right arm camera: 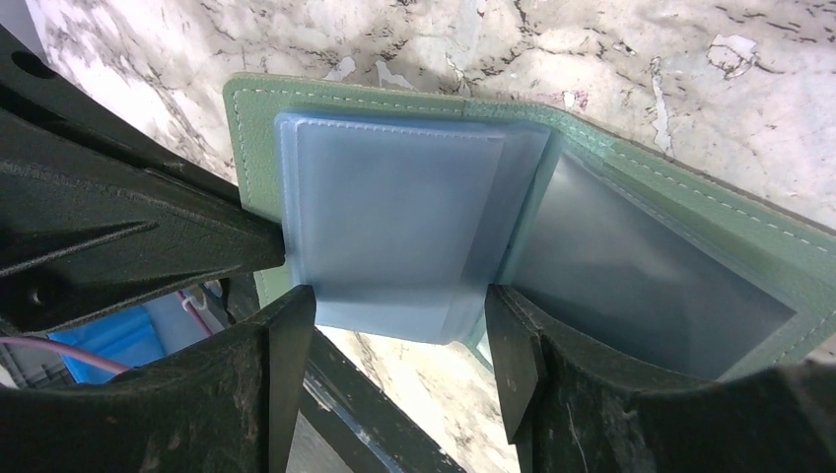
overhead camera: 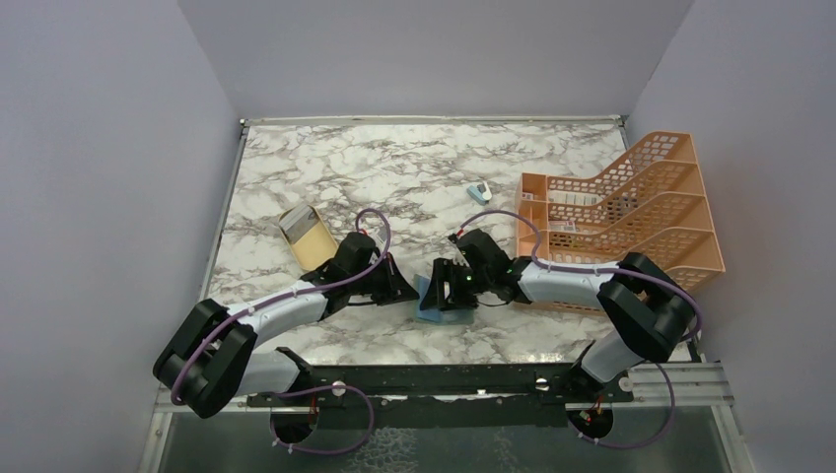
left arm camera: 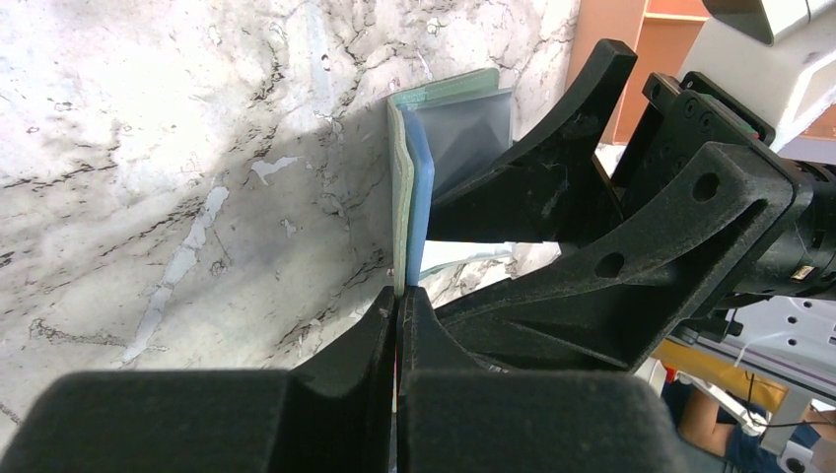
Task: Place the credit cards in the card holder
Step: Open the card holder at the center of the board.
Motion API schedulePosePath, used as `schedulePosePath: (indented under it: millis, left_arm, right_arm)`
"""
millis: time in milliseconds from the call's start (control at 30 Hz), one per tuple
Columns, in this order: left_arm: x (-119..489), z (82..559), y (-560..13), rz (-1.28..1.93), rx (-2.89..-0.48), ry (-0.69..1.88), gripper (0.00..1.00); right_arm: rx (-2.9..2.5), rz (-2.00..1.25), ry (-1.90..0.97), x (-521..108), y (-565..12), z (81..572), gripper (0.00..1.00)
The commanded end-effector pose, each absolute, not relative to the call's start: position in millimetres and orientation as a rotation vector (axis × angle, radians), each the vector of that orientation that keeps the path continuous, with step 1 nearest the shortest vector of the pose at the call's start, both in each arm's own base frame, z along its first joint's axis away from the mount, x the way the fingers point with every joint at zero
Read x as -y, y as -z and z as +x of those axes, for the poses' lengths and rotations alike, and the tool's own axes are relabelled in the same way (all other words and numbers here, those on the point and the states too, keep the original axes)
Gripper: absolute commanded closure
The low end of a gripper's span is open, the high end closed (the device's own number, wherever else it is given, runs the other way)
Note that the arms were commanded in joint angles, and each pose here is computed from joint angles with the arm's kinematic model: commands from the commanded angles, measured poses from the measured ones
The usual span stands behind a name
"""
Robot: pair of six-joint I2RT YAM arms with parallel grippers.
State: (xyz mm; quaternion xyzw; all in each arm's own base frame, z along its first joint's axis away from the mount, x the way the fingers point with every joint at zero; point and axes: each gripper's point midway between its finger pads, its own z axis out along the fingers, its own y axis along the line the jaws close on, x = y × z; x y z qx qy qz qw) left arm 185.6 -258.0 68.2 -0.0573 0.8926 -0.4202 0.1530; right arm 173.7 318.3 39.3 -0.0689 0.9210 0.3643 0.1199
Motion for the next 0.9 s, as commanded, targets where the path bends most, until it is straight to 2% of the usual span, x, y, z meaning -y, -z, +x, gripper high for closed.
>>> schedulePosePath:
  millis: [0, 333, 500, 767, 867]
  left_arm:
    - [259, 189, -73, -0.170, -2.530, 1.207, 1.00]
    - [259, 188, -74, -0.174, -2.523, 1.214, 1.00]
    - [259, 188, -74, -0.175, -2.524, 1.215, 1.00]
    - [258, 187, -74, -0.179, -2.524, 1.218, 1.00]
    - [259, 187, -73, -0.186, -2.527, 1.219, 0.89]
  right_arm:
    - [-2.656, -0.233, -1.102, -327, -47, 176, 0.35]
    - [-2.666, -0.222, -1.094, -327, -43, 177, 0.34]
    - [-2.683, -0.212, -1.074, -325, -38, 177, 0.44]
    - [-2.687, -0.200, -1.068, -322, -36, 175, 0.48]
    - [-2.686, -0.201, -1.072, -322, -36, 174, 0.48]
